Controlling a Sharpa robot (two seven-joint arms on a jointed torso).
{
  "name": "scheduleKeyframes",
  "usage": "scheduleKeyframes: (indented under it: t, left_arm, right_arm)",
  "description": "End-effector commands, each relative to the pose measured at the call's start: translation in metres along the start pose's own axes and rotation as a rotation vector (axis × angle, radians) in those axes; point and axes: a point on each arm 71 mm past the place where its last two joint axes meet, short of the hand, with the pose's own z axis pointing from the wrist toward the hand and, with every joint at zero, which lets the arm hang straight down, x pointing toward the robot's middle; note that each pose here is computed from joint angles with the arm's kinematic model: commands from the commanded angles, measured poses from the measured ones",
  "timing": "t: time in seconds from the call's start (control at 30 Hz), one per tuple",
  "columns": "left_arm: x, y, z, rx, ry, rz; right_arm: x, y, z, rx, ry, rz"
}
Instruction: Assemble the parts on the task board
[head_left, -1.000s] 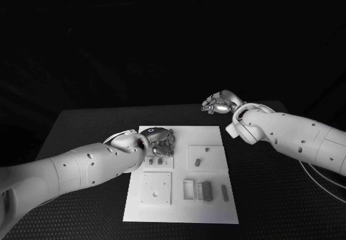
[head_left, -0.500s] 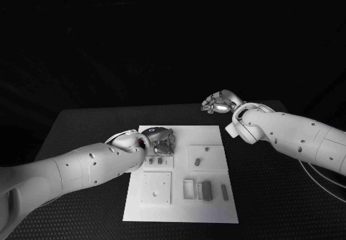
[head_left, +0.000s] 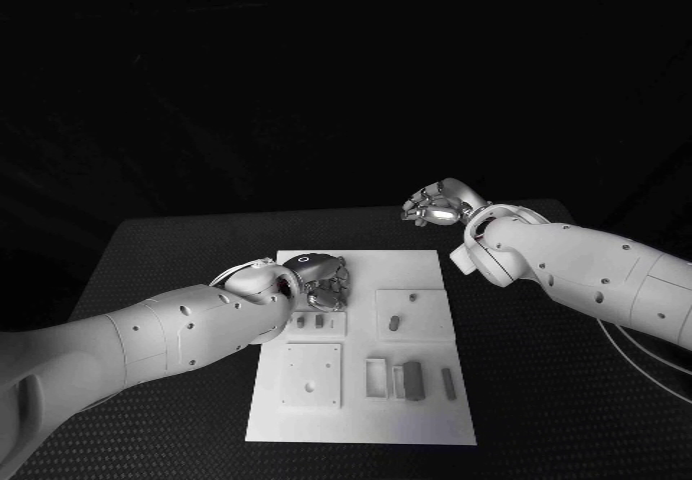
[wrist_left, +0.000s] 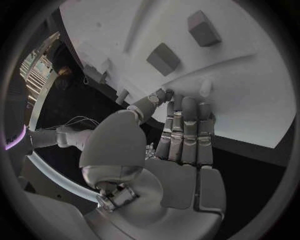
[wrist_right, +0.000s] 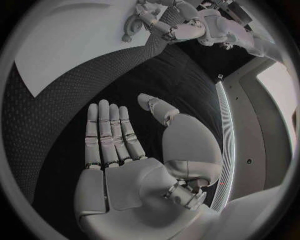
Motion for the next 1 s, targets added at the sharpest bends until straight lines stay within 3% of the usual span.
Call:
scheduleKeyframes:
  t: [0.03,0.3,1.0]
  left_arm:
    - [0.0173,-0.0037,-0.0005,0.013,0.072,0.023]
    - [0.0221,-0.0053,-0.0002,0.022,0.086,0.055]
    - [0.0237,-0.0095,0.0002,0.040,0.096,0.068]
  right_arm:
    - [0.0014,0.0013,-0.0001,-0.012,0.013,-0.002]
    - [0.0015,0.0014,0.0000,-0.012,0.013,-0.002]
    - [0.0022,0.0019,0.0000,-0.013,0.015,0.000]
